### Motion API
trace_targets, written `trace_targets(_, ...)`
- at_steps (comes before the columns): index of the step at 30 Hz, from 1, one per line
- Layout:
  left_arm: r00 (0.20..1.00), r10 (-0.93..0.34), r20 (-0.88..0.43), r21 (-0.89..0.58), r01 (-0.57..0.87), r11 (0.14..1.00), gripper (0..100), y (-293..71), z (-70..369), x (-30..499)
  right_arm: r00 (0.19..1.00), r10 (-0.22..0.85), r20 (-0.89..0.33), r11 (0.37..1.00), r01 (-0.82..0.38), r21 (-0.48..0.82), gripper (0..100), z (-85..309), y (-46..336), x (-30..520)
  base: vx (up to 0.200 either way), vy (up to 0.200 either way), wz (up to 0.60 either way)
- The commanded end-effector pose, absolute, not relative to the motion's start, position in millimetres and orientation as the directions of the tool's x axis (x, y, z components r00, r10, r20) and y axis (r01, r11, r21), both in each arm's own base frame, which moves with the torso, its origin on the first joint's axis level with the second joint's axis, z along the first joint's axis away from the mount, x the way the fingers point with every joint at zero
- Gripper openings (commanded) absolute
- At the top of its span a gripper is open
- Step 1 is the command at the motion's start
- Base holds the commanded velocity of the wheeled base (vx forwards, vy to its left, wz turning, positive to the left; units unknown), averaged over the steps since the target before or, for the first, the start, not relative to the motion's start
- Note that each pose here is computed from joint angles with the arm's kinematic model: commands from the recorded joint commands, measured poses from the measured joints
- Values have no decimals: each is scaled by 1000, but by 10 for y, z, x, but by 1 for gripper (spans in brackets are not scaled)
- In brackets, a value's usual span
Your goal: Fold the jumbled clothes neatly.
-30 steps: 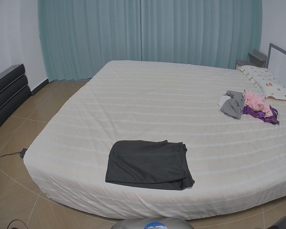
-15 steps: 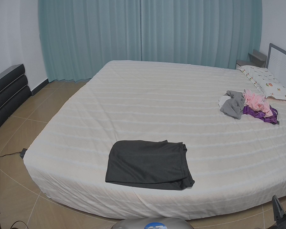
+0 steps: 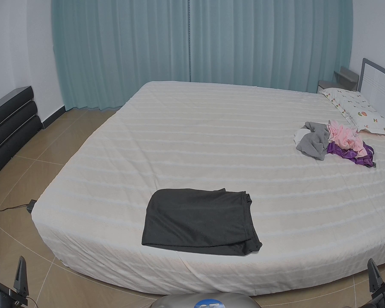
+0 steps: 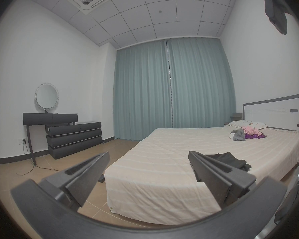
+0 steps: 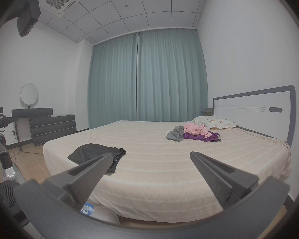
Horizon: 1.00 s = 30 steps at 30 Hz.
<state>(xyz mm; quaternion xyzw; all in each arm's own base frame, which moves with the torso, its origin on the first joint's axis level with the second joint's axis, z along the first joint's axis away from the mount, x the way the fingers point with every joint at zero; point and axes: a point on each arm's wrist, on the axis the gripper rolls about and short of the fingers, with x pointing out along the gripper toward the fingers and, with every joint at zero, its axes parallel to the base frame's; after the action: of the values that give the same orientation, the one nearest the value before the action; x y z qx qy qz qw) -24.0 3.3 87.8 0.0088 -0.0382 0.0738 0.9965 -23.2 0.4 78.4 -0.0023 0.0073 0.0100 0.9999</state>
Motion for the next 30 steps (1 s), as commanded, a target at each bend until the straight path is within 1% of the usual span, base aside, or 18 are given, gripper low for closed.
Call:
trace_targets(1,985,163,53,19,-165,986,100,37,821,-225,1000,25,-15,1000,-25,-4,100,752,6,-232,0,0,0)
trace_targets(2,975,216,42,6,-217,976,100,49,812,-226,1000,25,-14,1000,-25,-1,100,751,6,-230,0,0,0)
trace_targets(6,975,216,45,15,-217,976,100,49,815,-226,1000,23,-12,1000,-23,3,100,755,5,-232,0,0,0)
trace_targets(9,987,159,38,-31,-158,987,100,36,805,-225,1000,23,-14,1000,-23,0,100,753,5,-232,0,0,0)
trace_targets(11,987,156,38,-57,-154,987,100,36,804,-226,1000,23,-14,1000,-23,-1,100,753,5,-232,0,0,0)
trace_targets(18,990,133,46,11,-134,991,100,31,814,-226,1000,23,-14,1000,-23,-1,100,753,5,-232,0,0,0)
trace_targets(19,995,87,47,25,-89,996,100,20,813,-224,1000,23,-14,1000,-23,-3,100,753,5,-232,0,0,0)
trace_targets(20,999,23,34,5,-23,1000,100,5,797,-224,1000,23,-14,1000,-23,-3,100,753,5,-232,0,0,0)
trace_targets(22,999,-51,-17,-16,50,999,100,-11,756,-223,1000,23,-12,1000,-23,-3,100,755,5,-232,0,0,0)
trace_targets(23,998,-49,-26,-17,49,999,100,-10,752,-225,1000,25,-14,1000,-25,-1,100,753,5,-232,0,0,0)
trace_targets(24,1000,-12,-21,-8,12,1000,100,-2,754,-223,1000,25,-14,1000,-25,0,100,753,5,-232,0,0,0)
trace_targets(25,1000,-3,-15,-3,3,1000,100,0,755,-221,1000,23,-14,1000,-23,2,100,753,5,-232,0,0,0)
trace_targets(30,1000,2,-9,-3,-2,1000,100,1,759,-220,1000,23,-14,1000,-23,0,100,753,5,-232,0,0,0)
